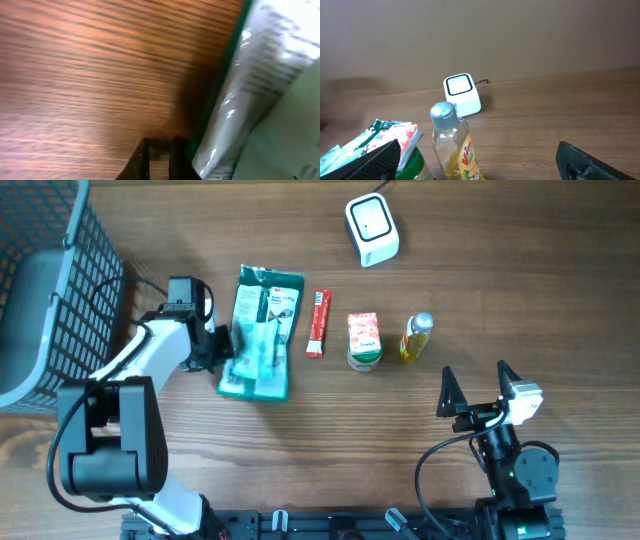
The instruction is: Scan the item barcode
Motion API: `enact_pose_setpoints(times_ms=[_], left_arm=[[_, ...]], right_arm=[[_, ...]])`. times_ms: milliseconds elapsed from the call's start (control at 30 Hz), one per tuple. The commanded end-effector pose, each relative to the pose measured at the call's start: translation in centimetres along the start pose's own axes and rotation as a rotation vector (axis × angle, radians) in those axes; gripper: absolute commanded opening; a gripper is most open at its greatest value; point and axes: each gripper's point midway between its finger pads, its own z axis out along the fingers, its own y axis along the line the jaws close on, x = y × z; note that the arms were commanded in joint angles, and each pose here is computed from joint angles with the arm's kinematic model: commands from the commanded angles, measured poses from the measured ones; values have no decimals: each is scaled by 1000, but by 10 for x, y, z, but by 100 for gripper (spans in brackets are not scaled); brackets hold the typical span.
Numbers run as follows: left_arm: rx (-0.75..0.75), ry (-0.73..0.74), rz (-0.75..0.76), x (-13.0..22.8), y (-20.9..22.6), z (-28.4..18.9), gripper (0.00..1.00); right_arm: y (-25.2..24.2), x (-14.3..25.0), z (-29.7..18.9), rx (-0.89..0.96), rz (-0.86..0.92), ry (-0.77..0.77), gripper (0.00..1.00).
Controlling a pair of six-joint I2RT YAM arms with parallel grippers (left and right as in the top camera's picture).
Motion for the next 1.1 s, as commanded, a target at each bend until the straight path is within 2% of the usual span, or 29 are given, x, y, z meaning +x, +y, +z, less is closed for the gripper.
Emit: enact_pose_setpoints(times_ms=[0, 200, 267, 400, 533, 600, 633, 667, 733, 867, 1067], left_arm=[[44, 17, 52, 2, -7, 7, 8], [28, -67, 60, -24, -8, -9, 7], [-28, -141, 61, -46, -3, -33, 6], [-178, -393, 97, -101, 11, -112, 8], [-273, -549, 153, -127, 20, -172, 15], [-286, -607, 152, -135, 26, -193, 25], [-293, -618, 135, -135, 33, -199, 43], [-298, -618, 124, -135, 38, -200, 54], [-312, -600, 102, -132, 50, -199, 100], [-324, -528, 99, -118, 57, -190, 100], [-323, -525, 100, -118, 57, -189, 100]], right_arm=[[-3, -2, 0, 15, 0, -11, 99], [-3, -2, 0, 15, 0, -11, 100], [-3, -2, 0, 15, 0, -11, 100], [-3, -2, 0, 15, 0, -11, 100], [-3, -2, 0, 15, 0, -11, 100], [-3, -2, 0, 15, 0, -11, 100], [-3, -2, 0, 15, 0, -11, 100], [-3, -2, 0, 15, 0, -11, 100], [-3, -2, 0, 15, 0, -11, 100], [-3, -2, 0, 15, 0, -11, 100], [-3, -2, 0, 15, 0, -11, 100]])
